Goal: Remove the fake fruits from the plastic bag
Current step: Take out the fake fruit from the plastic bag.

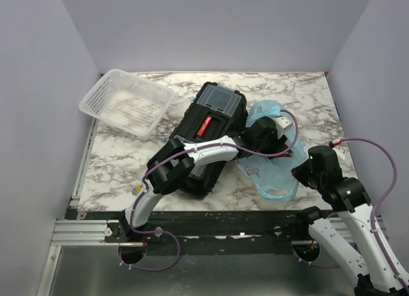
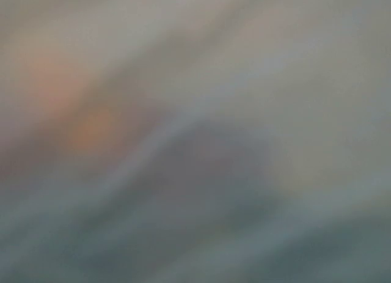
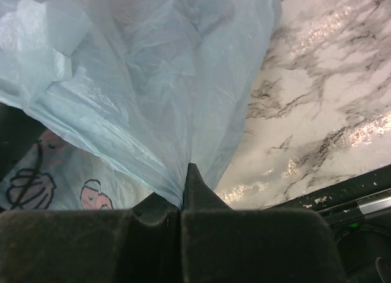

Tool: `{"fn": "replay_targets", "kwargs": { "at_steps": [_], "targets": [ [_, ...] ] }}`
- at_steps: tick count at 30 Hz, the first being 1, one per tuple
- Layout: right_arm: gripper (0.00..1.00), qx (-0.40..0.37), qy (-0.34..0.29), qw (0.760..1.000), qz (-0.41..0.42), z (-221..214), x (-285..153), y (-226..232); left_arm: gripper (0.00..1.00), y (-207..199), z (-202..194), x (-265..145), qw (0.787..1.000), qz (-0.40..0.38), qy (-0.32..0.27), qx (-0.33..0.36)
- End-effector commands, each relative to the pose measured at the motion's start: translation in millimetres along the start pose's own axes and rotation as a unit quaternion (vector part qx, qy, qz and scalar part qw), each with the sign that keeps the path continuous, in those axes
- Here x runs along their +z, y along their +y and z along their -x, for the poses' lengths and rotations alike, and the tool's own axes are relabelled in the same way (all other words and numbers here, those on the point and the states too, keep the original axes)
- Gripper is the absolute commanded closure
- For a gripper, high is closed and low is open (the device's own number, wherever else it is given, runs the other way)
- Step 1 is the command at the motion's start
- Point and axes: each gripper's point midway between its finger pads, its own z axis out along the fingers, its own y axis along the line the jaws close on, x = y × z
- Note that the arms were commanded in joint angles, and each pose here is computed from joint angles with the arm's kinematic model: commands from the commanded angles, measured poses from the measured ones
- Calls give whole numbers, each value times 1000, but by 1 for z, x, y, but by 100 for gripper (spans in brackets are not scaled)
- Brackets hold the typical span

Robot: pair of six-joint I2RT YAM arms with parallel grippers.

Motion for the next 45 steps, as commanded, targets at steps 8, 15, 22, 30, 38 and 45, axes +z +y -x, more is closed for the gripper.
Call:
{"fn": "replay_targets", "kwargs": {
  "at_steps": [8,15,22,30,38,45],
  "targets": [
    [99,-3,-8,999,44,2,-11,9,36,-11,-31,21,999,-21,35,-6],
    [99,-4,-11,999,51,4,-11,12,11,-5,-63,32,997,2,78,-8],
    [99,-5,-13,999,49,4,-9,12,16,18,-73,42,994,62,86,-5],
    [99,-6,-14,999,47,2,-8,8,66,12,-49,32,996,40,76,5],
    [99,-11,-17,999,51,3,-6,10,88,-12,11,-17,1000,-1,25,2],
    [99,-8,-22,998,54,5,-7,11,93,-23,28,-50,1000,-17,10,-5]
  ]
}}
